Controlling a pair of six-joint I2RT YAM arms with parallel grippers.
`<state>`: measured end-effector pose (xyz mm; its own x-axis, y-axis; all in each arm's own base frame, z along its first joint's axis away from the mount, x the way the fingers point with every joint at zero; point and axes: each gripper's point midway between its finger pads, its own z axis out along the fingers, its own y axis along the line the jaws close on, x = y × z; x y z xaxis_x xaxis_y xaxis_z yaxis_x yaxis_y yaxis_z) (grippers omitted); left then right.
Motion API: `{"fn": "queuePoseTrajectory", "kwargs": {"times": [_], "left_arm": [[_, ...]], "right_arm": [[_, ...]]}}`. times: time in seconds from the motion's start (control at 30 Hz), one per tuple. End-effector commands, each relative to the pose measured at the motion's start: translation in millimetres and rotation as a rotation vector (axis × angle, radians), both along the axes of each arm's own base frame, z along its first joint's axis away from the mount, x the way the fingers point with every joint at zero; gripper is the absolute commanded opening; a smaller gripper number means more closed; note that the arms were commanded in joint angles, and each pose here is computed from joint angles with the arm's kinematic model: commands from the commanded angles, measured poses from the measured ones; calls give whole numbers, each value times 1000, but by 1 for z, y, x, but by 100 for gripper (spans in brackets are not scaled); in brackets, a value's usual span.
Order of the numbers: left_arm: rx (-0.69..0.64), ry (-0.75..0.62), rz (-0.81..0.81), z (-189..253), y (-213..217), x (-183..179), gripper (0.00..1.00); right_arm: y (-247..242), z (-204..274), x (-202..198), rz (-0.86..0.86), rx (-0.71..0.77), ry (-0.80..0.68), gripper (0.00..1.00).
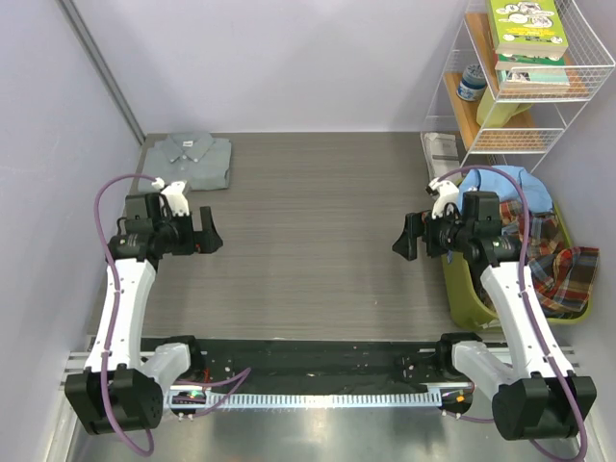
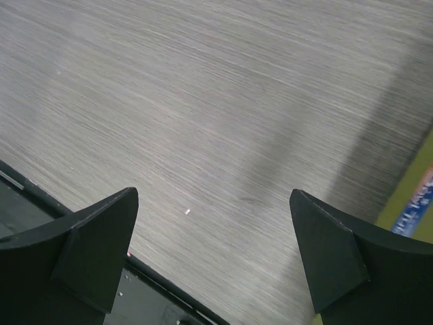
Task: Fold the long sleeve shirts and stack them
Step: Grab the shirt from the pile
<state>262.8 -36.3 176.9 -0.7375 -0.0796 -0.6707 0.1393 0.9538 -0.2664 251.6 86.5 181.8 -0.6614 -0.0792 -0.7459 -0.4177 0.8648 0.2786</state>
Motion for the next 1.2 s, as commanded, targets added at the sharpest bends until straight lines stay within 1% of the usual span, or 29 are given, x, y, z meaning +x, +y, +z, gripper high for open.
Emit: {"fn": "queuePoseTrajectory", "kwargs": {"times": [0.0, 0.03, 0.07, 0.1, 0.13, 0.17, 0.2, 0.23, 0.27, 0.3, 0.33, 0.37, 0.4, 0.47, 0.53, 0.6, 0.63, 0.7, 0.73, 0.8, 0.83, 0.87, 0.9, 0.93, 1.0, 1.03, 1.1, 1.13, 1.17], "left_arm": [[36, -10, 59, 17, 13, 15, 100], [37, 22, 89, 13, 16, 17, 100], [55, 41, 120, 12, 22, 18, 100], [84, 32, 160, 20, 30, 22, 100], [85, 41, 170, 22, 31, 23, 100], [96, 70, 161, 18, 32, 21, 100], [97, 70, 151, 20, 32, 22, 100], [84, 62, 126, 26, 28, 23, 100], [83, 79, 91, 24, 24, 19, 100], [68, 77, 77, 26, 21, 19, 100], [48, 65, 63, 32, 16, 19, 100], [33, 40, 63, 38, 14, 18, 100], [28, 14, 58, 43, 12, 18, 100], [1, -22, -11, 52, 2, 15, 100], [-8, -49, -88, 59, -7, 9, 100], [7, -45, -104, 61, -6, 7, 100], [8, -37, -104, 60, -6, 7, 100], [-1, -30, -116, 59, -8, 8, 100], [-8, -25, -121, 58, -9, 8, 100], [-39, -19, -143, 58, -15, 7, 100], [-48, -14, -148, 57, -16, 7, 100], [-57, -19, -156, 58, -19, 8, 100], [-59, -17, -159, 57, -19, 8, 100], [-60, -19, -159, 57, -19, 9, 100], [-59, -21, -161, 57, -19, 9, 100], [-59, -21, -161, 56, -19, 9, 100], [-58, -17, -162, 54, -19, 9, 100], [-57, -13, -161, 52, -18, 9, 100], [-56, -9, -161, 51, -18, 10, 100]], "right_arm": [[-12, 32, 12, 11, -92, -45, 100], [-16, 52, 18, 15, -124, -92, 100], [-19, 58, 20, 9, -138, -95, 100], [-22, 63, 20, -1, -151, -89, 100], [-24, 83, 25, -28, -155, -128, 100], [-30, 93, 28, -57, -174, -144, 100], [-31, 94, 25, -48, -187, -117, 100], [-32, 118, 27, -24, -215, -176, 100], [-35, 124, 25, -11, -245, -182, 100], [-46, 121, 19, -26, -271, -132, 100], [-51, 132, 22, -22, -298, -143, 100], [-56, 131, 21, -4, -335, -129, 99], [-69, 126, 12, -29, -377, -65, 100], [-87, 128, 9, -27, -442, -33, 100], [-113, 117, -7, -74, -507, 57, 100], [-134, 103, -22, -56, -580, 137, 100], [-151, 88, -33, -83, -586, 202, 100], [-170, 72, -48, -64, -623, 264, 100], [-184, 56, -61, -92, -620, 331, 100], [-198, 41, -68, -83, -622, 370, 100], [-202, 26, -75, -81, -608, 414, 100], [-210, 18, -79, -106, -603, 439, 100], [-217, 11, -75, -119, -617, 432, 99], [-218, -4, -81, -105, -609, 468, 100], [-221, -18, -79, -108, -611, 475, 100], [-218, -30, -83, -100, -591, 503, 100], [-222, -41, -78, -115, -595, 500, 100], [-223, -55, -81, -110, -587, 533, 100], [-230, -61, -75, -139, -611, 525, 100]]}}
